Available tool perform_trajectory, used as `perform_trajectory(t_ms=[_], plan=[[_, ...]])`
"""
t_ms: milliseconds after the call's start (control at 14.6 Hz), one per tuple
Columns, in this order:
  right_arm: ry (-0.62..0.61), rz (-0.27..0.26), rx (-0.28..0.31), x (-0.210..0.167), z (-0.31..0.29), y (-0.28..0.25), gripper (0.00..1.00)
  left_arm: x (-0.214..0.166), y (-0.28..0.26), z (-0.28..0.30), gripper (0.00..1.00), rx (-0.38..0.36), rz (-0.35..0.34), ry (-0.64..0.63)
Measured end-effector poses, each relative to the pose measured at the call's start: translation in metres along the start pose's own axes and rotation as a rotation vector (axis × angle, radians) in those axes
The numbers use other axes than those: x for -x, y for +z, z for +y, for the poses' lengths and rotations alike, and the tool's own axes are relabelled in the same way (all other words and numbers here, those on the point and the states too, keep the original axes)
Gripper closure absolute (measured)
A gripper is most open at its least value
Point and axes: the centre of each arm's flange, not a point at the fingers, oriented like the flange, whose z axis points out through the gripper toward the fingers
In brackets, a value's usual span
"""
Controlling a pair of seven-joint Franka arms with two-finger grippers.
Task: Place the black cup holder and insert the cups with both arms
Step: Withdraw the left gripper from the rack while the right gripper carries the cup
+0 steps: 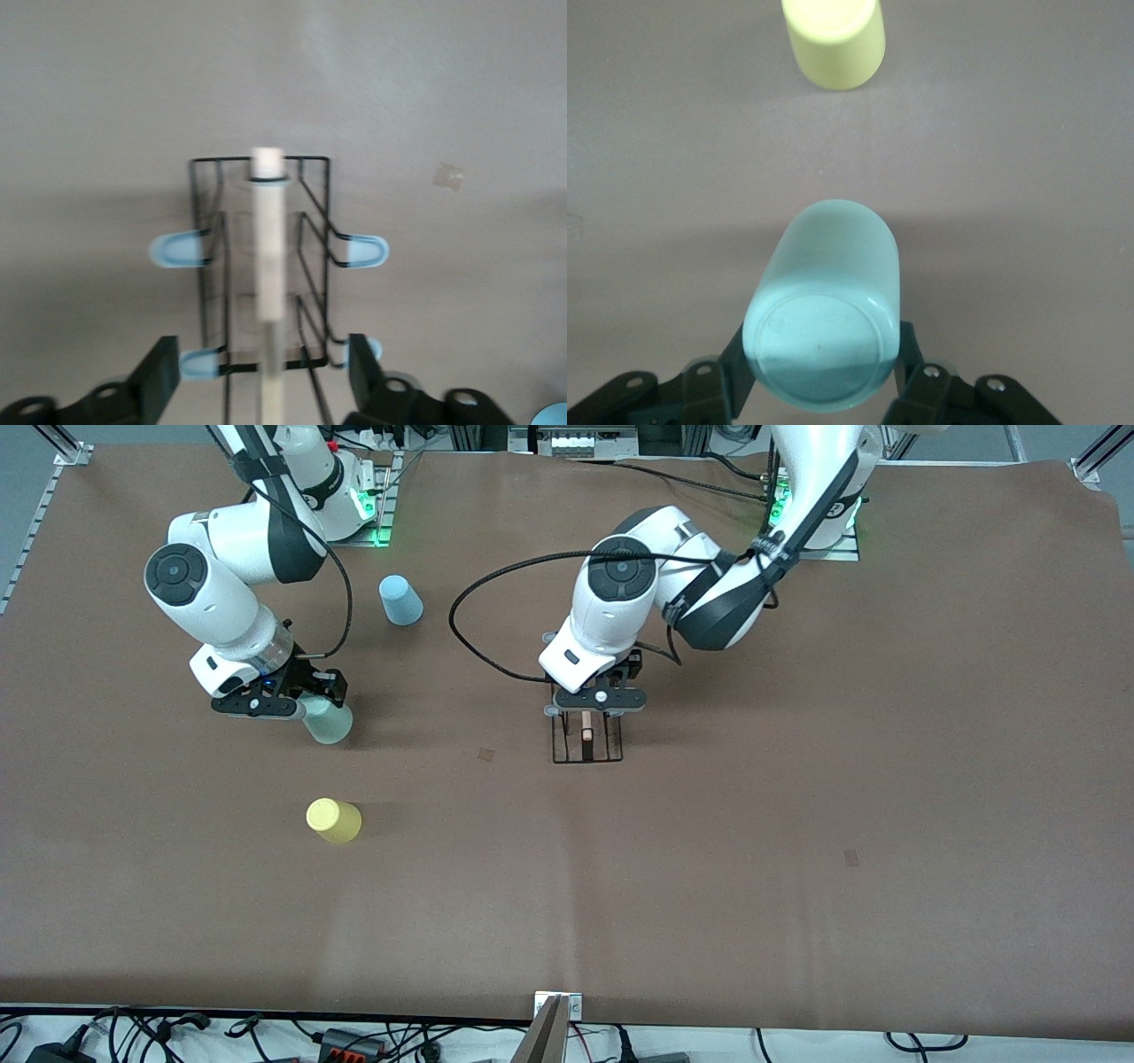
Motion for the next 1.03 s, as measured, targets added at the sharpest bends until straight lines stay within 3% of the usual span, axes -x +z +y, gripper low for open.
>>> perform_trajectory(t_ms=[69,206,411,685,891,1028], plan=[[0.026,-0.01,0.003,0.007,-0.016,-0.004,0.35,-0.004,-0.018,-0.013,0.01,-0.015,0.004,-0.005],[0.069,-0.016,0.007,0.03,-0.061,-0.018,0.35,-0.018,-0.055,-0.051,0.0,-0.055,0.001,0.018],[0.145,0.011,0.002,0.065,-0.124,-0.053,0.35,-0.052,-0.097,-0.147,0.0,-0.121,-0.074,0.151],[0.282,0.04,-0.08,0.106,-0.213,-0.105,0.35,-0.101,-0.145,-0.285,0.0,-0.091,-0.061,0.239],[0.368,0.027,-0.135,0.132,-0.26,-0.124,0.35,-0.113,-0.179,-0.362,0.0,-0.076,-0.065,0.263],[0.401,-0.003,-0.139,0.14,-0.279,-0.115,0.35,-0.115,-0.205,-0.405,0.0,-0.065,-0.05,0.272]])
